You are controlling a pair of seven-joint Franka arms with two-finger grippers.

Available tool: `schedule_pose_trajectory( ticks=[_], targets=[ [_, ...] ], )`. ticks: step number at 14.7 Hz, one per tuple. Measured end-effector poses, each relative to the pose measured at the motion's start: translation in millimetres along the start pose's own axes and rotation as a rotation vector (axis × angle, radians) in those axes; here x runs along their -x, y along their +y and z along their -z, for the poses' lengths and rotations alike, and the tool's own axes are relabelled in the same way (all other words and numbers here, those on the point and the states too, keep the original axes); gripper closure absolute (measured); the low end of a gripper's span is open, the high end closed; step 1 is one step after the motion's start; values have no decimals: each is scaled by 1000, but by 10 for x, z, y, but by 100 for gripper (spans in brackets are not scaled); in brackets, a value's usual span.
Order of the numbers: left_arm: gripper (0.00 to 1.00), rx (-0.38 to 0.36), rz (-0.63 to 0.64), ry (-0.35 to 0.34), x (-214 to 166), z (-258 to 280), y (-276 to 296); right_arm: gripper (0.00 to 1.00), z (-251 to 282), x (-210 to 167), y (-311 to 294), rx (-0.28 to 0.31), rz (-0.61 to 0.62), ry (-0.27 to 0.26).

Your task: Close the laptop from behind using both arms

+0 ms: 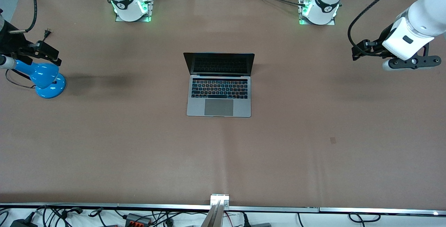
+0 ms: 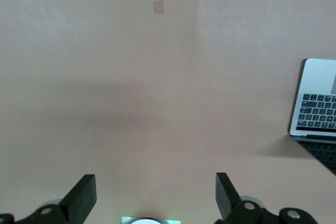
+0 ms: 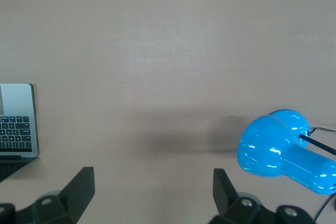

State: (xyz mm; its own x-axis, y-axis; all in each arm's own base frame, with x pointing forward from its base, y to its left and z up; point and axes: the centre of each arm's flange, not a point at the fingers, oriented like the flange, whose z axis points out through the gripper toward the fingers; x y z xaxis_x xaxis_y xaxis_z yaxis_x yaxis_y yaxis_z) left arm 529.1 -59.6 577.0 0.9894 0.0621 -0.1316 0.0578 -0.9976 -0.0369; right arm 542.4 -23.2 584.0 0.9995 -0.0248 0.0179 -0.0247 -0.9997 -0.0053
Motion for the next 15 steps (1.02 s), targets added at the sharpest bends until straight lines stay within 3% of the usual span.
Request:
schedule_pose_trajectory(
  ticks=[11,13,14,15],
  targets=[
    [0,-3,-23,-5,12,17,4,0,-28,3,-3,0,1,-5],
    [0,-4,-22,-7,15,20,1,16,-34,4,-4,0,1,-7],
    [7,-5,-23,-16,28,23,1,32,-38,4,-3,0,1,-7],
    [17,-8,-24,-31,50,27,4,41,-41,5,-4,0,1,-8]
  ],
)
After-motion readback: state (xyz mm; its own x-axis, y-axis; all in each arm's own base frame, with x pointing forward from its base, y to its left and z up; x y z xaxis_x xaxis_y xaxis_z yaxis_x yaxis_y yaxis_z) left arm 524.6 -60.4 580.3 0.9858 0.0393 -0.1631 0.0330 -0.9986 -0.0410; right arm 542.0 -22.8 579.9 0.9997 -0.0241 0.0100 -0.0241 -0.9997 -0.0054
